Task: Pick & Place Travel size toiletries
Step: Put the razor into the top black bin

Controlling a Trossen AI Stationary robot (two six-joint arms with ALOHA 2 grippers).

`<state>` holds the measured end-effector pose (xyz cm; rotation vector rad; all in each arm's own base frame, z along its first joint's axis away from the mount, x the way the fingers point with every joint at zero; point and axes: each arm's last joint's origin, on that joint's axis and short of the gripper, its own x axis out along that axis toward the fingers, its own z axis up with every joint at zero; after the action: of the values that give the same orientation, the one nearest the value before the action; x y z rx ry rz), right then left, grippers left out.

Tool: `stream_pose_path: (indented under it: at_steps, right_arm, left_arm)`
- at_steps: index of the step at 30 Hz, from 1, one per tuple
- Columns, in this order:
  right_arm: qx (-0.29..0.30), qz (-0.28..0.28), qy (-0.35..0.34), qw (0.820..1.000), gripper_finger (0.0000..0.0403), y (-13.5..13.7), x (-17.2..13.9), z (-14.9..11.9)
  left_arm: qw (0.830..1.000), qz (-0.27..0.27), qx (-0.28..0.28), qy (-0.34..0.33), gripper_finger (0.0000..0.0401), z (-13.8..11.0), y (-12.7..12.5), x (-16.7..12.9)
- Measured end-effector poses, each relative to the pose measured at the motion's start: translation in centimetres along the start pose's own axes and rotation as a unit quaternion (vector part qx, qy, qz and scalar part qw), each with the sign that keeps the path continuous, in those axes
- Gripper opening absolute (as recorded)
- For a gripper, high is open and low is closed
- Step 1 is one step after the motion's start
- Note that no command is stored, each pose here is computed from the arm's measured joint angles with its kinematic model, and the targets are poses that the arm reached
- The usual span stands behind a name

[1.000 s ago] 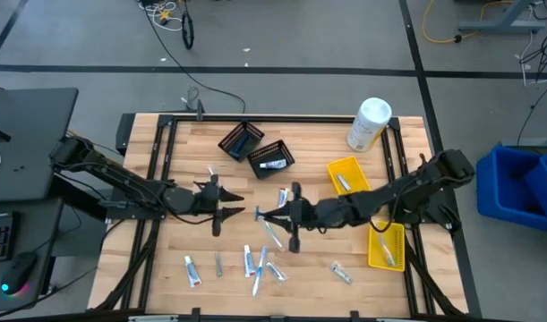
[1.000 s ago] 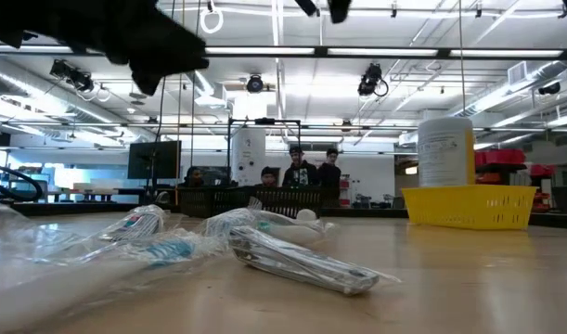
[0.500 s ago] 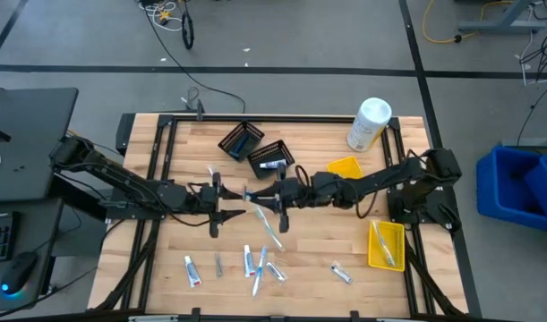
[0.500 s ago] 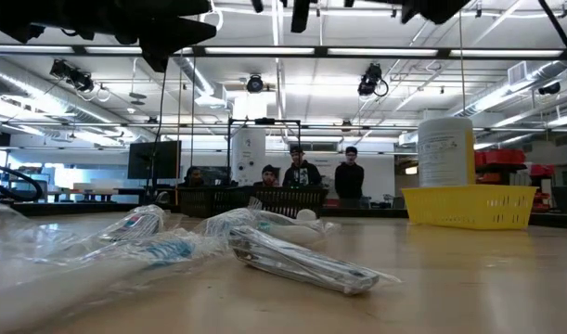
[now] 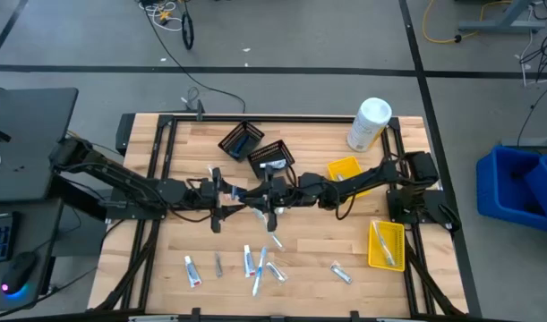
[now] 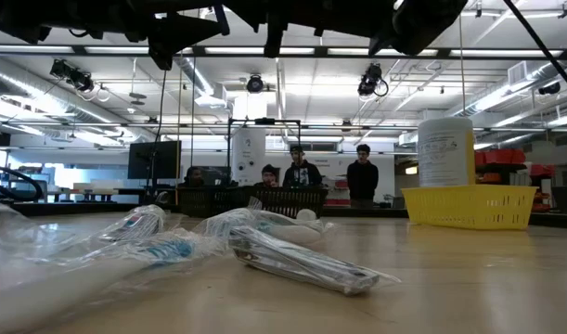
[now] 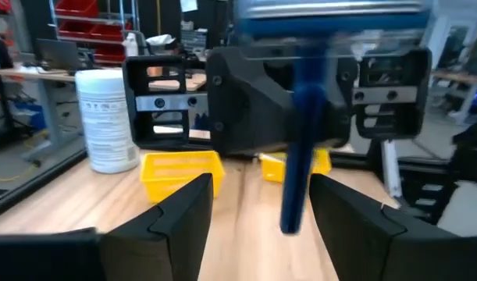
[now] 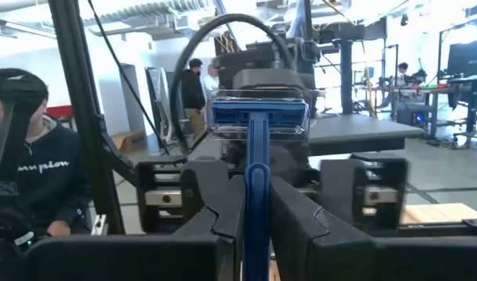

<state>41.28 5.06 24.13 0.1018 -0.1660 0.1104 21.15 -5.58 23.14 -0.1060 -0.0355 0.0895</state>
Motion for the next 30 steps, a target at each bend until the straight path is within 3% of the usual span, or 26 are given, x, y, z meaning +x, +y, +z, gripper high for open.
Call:
stream_pose_path:
  at_steps: [13, 19, 30]
  right_arm:
    - [-0.007, -0.008, 0.006, 1.000, 0.0050, -0.6, 0.4, 0.1]
    - [-0.008, -0.016, 0.005, 1.000, 0.0050, -1.2, 0.4, 0.1]
    - [-0.007, -0.017, 0.020, 1.000, 0.0050, -1.1, 0.4, -0.1]
  left_arm:
    - [0.999, -0.036, -0.004, -0.025, 0.0224, 0.6, 0.2, 0.2]
    - [1.000, -0.019, -0.009, 0.014, 0.0220, -1.0, 0.7, 1.6]
    - [0.999, -0.017, -0.001, 0.030, 0.0129, -1.5, 0.3, 2.8]
